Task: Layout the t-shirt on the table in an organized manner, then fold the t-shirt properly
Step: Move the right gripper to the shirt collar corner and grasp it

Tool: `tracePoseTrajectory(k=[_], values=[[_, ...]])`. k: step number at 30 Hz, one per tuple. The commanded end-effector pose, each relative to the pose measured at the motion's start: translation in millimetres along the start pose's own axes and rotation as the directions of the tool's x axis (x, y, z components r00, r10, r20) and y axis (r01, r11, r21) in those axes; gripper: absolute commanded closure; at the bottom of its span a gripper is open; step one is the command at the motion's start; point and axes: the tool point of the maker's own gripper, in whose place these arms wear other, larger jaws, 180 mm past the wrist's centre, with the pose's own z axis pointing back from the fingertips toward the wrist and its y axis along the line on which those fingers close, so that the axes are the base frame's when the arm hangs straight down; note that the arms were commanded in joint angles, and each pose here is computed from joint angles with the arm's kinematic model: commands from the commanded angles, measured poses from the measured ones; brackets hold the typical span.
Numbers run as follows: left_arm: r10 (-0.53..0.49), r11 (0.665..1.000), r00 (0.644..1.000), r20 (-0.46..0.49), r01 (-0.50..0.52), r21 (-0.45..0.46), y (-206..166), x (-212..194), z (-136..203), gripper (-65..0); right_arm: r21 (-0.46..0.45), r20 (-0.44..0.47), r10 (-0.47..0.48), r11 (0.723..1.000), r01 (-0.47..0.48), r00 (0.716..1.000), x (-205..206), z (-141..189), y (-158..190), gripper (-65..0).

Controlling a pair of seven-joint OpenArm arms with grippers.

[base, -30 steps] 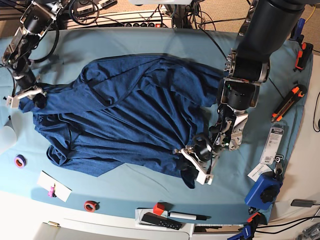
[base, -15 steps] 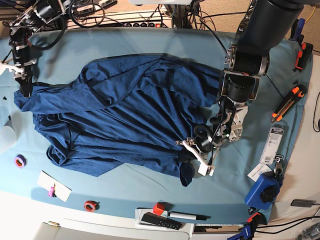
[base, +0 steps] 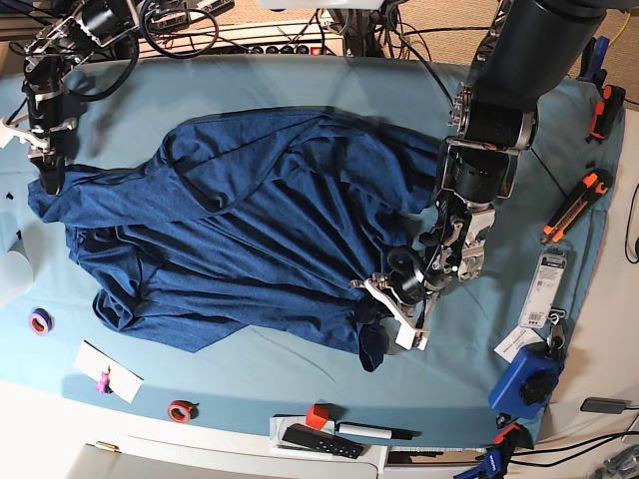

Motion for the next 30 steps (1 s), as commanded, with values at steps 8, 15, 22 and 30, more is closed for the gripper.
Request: tracePoseTrajectory(k=[8, 15, 22, 30], values=[[-0.025, 1.0, 1.0, 0.015, 0.025, -0.004, -1.7, 15.5, -1.4, 0.0, 0.056, 0.086, 0.221, 0.973, -0.226, 0.972, 48.9, 7.9, 51.8, -28.6], [-0.025, 1.0, 1.0, 0.015, 0.025, -0.003, -1.4, 15.5, -1.3, 0.0, -0.058, 0.077, 0.373, 0.928, -0.369, 0.925, 59.6, 38.7, 69.7, -23.9], [-0.025, 1.0, 1.0, 0.015, 0.025, -0.005, -2.0, 15.4, -1.5, 0.0, -0.275, 0.088, 0.184, 0.949, -0.154, 0.979, 21.8, 61.2, 20.5, -23.8], [-0.025, 1.0, 1.0, 0.015, 0.025, -0.004, -1.6, 15.5, -1.3, 0.0, -0.316, 0.147, 0.192, 0.939, -0.138, 0.97, 35.3, 39.2, 25.3, -23.8]])
